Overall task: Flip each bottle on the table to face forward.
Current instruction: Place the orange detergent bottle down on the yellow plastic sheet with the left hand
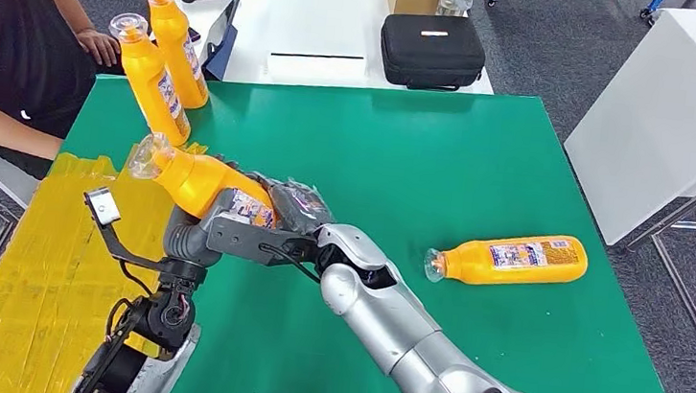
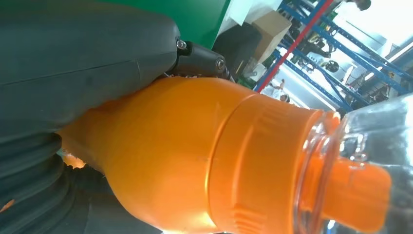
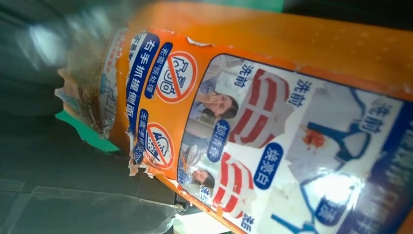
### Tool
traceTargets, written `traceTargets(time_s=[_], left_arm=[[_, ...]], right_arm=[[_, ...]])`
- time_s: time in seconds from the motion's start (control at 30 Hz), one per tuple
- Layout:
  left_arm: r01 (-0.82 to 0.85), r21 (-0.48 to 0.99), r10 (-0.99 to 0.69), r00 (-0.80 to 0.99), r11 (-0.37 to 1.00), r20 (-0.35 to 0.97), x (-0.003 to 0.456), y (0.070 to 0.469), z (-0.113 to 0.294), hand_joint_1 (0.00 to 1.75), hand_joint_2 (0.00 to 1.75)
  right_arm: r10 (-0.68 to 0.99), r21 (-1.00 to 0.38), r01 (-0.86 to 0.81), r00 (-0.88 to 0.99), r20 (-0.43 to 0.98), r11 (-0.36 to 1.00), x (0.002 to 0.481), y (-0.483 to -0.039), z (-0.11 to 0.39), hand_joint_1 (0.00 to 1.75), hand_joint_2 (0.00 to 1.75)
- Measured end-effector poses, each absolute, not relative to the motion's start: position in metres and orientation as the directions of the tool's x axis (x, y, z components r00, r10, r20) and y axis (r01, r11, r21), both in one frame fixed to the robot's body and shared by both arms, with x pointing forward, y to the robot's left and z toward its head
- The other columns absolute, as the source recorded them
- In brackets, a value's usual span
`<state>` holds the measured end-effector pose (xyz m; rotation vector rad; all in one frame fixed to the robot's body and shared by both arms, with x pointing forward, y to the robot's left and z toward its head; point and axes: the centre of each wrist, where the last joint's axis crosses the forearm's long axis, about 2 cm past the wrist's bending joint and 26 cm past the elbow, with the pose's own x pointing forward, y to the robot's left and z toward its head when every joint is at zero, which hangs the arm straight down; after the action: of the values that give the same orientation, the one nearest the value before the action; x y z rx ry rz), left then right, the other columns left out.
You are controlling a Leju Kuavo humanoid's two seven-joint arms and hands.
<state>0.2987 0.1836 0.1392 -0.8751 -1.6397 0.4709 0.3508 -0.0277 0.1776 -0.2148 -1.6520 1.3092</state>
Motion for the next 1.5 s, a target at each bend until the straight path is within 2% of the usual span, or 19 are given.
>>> traceTargets(time_s=[0.1, 0.23, 0.37, 0.5, 0.6, 0.67, 0.73, 0.83, 0.9, 1.1, 1.27, 1.33, 1.37, 1.4, 1.47, 1.5], left_arm=[[0.294, -0.694, 0.74, -0.079, 0.657, 0.668, 0.298, 0.184, 0.142, 1.75, 1.75], [0.299, -0.688, 0.737, -0.086, 0.661, 0.67, 0.298, 0.184, 0.145, 1.75, 1.75], [0.26, -0.621, 0.669, -0.18, 0.739, 0.721, 0.299, 0.185, 0.149, 1.75, 1.75], [0.119, -0.454, 0.463, -0.377, 0.883, 0.802, 0.302, 0.203, 0.159, 1.75, 1.75], [-0.02, -0.363, 0.318, -0.438, 0.931, 0.841, 0.299, 0.23, 0.152, 1.75, 1.75], [-0.154, -0.236, 0.14, -0.467, 0.959, 0.873, 0.294, 0.248, 0.143, 1.75, 1.75], [-0.323, -0.036, -0.128, -0.472, 0.946, 0.872, 0.289, 0.263, 0.136, 1.75, 1.75], [-0.525, 0.28, -0.522, -0.398, 0.804, 0.754, 0.286, 0.278, 0.128, 1.75, 1.75], [-0.576, 0.443, -0.693, -0.334, 0.687, 0.639, 0.284, 0.285, 0.121, 1.75, 1.75], [-0.521, 0.73, -0.892, -0.171, 0.442, 0.419, 0.284, 0.292, 0.094, 1.75, 1.75], [-0.336, 0.872, -0.931, -0.049, 0.356, 0.361, 0.284, 0.284, 0.061, 1.75, 1.75], [-0.255, 0.904, -0.938, -0.048, 0.344, 0.343, 0.284, 0.277, 0.05, 1.5, 1.75], [-0.217, 0.916, -0.941, -0.053, 0.338, 0.335, 0.285, 0.274, 0.046, 1.19, 1.75], [-0.185, 0.926, -0.944, -0.057, 0.329, 0.324, 0.286, 0.271, 0.043, 0.75, 1.31], [-0.133, 0.942, -0.951, -0.065, 0.308, 0.301, 0.288, 0.265, 0.039, 0.13, 0.44], [-0.115, 0.947, -0.954, -0.069, 0.299, 0.292, 0.288, 0.262, 0.037, 0.0, 0.0]], right_arm=[[0.648, -0.816, -0.404, -0.499, 0.575, 0.413, 0.351, -0.031, 0.175, 0.0, 1.75], [0.646, -0.813, -0.402, -0.496, 0.58, 0.421, 0.352, -0.032, 0.176, 0.0, 0.0], [0.647, -0.801, -0.378, -0.473, 0.598, 0.465, 0.351, -0.035, 0.172, 0.0, 0.0], [0.593, -0.729, -0.329, -0.429, 0.681, 0.6, 0.35, -0.058, 0.162, 0.0, 0.0], [0.518, -0.652, -0.279, -0.424, 0.743, 0.705, 0.351, -0.09, 0.165, 0.0, 0.0], [0.466, -0.6, -0.244, -0.435, 0.77, 0.762, 0.349, -0.116, 0.168, 0.0, 0.0], [0.427, -0.556, -0.201, -0.451, 0.783, 0.806, 0.344, -0.144, 0.168, 0.0, 0.0], [0.404, -0.517, -0.136, -0.472, 0.784, 0.845, 0.337, -0.18, 0.167, 0.0, 0.0], [0.404, -0.506, -0.1, -0.48, 0.779, 0.857, 0.331, -0.199, 0.167, 0.0, 0.0], [0.413, -0.496, -0.045, -0.49, 0.768, 0.867, 0.323, -0.229, 0.173, 0.0, 0.0], [0.411, -0.483, -0.019, -0.494, 0.766, 0.876, 0.323, -0.244, 0.179, 0.0, 0.0], [0.412, -0.484, -0.019, -0.495, 0.765, 0.875, 0.324, -0.246, 0.18, 0.0, 0.0], [0.413, -0.485, -0.019, -0.495, 0.764, 0.874, 0.324, -0.247, 0.18, 0.0, 0.0], [0.413, -0.485, -0.019, -0.496, 0.764, 0.874, 0.324, -0.247, 0.181, 0.0, 0.0], [0.413, -0.486, -0.02, -0.496, 0.764, 0.874, 0.324, -0.248, 0.181, 0.0, 0.0], [0.413, -0.486, -0.021, -0.496, 0.764, 0.874, 0.324, -0.248, 0.181, 0.0, 0.0]])
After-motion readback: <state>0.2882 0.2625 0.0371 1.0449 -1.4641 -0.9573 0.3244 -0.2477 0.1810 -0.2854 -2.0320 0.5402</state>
